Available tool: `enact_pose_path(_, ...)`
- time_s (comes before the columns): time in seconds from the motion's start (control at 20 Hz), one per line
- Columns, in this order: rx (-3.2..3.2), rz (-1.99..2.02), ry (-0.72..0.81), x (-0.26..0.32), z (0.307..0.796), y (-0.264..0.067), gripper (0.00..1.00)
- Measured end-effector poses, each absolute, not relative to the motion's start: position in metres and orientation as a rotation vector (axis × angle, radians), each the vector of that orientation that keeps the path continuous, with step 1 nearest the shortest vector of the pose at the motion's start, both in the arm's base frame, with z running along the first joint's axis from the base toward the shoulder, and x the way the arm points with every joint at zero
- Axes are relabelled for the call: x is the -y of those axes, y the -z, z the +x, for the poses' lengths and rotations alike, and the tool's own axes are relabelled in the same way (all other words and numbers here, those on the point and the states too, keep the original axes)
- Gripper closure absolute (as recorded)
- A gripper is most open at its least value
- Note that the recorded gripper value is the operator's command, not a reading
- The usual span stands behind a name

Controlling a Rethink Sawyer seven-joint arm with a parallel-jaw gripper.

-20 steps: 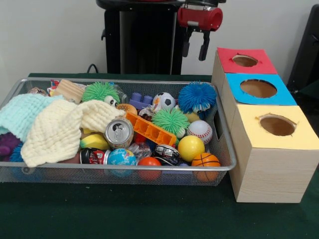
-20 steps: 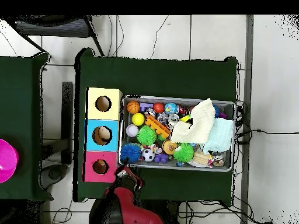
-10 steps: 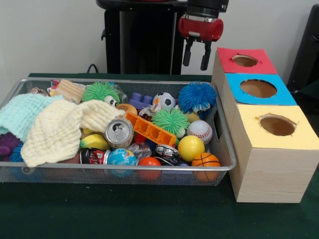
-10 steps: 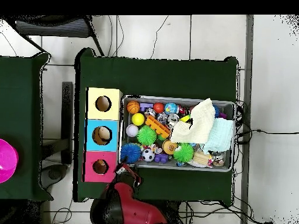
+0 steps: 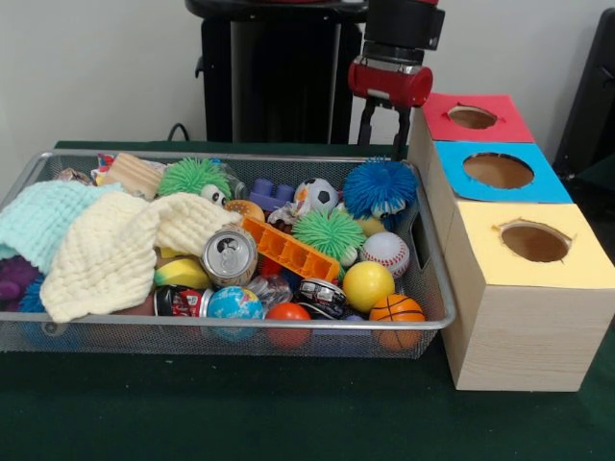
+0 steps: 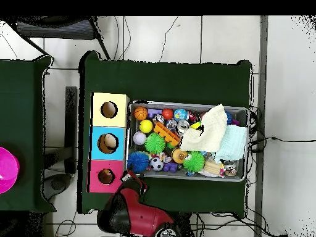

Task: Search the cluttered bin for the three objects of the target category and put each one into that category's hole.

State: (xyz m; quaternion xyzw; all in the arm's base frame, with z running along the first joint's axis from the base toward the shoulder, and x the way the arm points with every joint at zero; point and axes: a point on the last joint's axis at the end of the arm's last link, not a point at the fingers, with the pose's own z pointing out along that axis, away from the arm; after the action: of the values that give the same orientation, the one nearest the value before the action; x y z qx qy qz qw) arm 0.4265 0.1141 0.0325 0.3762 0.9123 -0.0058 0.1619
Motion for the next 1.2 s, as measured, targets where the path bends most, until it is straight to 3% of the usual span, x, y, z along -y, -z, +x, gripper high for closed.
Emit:
enact_pose_path(0.75,-2.623,1.053,0.023,-0.113,0.438,0.001,0.0)
enact_pose_path(0.8,-2.623,1.043,0.018,-0.112,0.441,0.003,1.0)
enact_pose_path(1.2,-2.629,1.005,0.002,-0.111,0.444,0.002,1.0)
